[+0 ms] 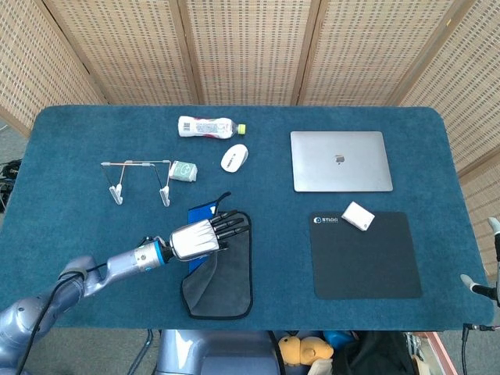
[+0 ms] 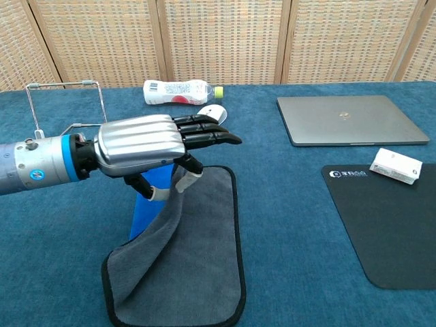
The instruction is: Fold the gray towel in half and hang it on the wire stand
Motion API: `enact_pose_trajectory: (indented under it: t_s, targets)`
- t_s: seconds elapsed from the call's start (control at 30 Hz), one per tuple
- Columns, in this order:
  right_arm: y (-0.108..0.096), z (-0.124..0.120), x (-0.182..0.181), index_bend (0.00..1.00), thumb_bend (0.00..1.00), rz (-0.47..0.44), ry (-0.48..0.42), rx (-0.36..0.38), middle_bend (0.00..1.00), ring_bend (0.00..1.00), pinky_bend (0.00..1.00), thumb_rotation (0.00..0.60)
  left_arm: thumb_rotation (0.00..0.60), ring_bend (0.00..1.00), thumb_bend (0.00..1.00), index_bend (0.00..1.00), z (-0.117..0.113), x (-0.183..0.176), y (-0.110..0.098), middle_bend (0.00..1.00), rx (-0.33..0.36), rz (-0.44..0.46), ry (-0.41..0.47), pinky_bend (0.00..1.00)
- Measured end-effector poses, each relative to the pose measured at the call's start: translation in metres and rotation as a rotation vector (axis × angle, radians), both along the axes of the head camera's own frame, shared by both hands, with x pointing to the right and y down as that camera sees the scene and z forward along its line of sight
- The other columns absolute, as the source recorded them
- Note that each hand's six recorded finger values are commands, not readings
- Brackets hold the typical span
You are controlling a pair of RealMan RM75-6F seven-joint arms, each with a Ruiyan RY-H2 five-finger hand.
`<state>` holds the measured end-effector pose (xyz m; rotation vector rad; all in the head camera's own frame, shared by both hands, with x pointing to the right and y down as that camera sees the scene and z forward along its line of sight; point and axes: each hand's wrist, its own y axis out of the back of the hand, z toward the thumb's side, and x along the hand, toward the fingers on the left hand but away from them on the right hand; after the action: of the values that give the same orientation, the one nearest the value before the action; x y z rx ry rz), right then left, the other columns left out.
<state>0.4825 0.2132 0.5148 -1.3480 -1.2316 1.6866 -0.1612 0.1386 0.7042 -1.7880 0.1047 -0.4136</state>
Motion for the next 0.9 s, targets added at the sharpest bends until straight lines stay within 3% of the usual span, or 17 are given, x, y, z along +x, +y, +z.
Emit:
enact_pose_trajectory:
  t_s: [0.37, 0.57, 0.73, 0.83, 0.9]
  targets:
    - [0.000, -0.001, 0.000, 0.00, 0.00, 0.001, 0.001, 0.002, 0.00, 0.00, 0.00, 0.600, 0.600, 0.00, 0.34, 0.64, 0.009, 0.024, 0.010, 0.00, -0.003, 0.050, -0.007, 0.00]
    - [0.000, -0.001, 0.000, 0.00, 0.00, 0.001, 0.000, 0.002, 0.00, 0.00, 0.00, 0.600, 0.600, 0.00, 0.33, 0.55, 0.012, 0.027, 0.009, 0.00, -0.001, 0.043, -0.010, 0.00]
    - [0.000, -0.001, 0.000, 0.00, 0.00, 0.001, 0.000, 0.001, 0.00, 0.00, 0.00, 0.600, 0.600, 0.00, 0.33, 0.54, 0.012, 0.034, 0.008, 0.00, 0.006, 0.045, -0.009, 0.00]
    - [0.000, -0.001, 0.000, 0.00, 0.00, 0.002, 0.000, 0.002, 0.00, 0.00, 0.00, 0.600, 0.600, 0.00, 0.33, 0.40, 0.013, 0.039, 0.009, 0.00, 0.014, 0.048, -0.008, 0.00]
    - [0.001, -0.001, 0.000, 0.00, 0.00, 0.003, 0.000, 0.002, 0.00, 0.00, 0.00, 0.600, 0.600, 0.00, 0.32, 0.24, 0.014, 0.041, 0.010, 0.00, 0.015, 0.044, -0.008, 0.00]
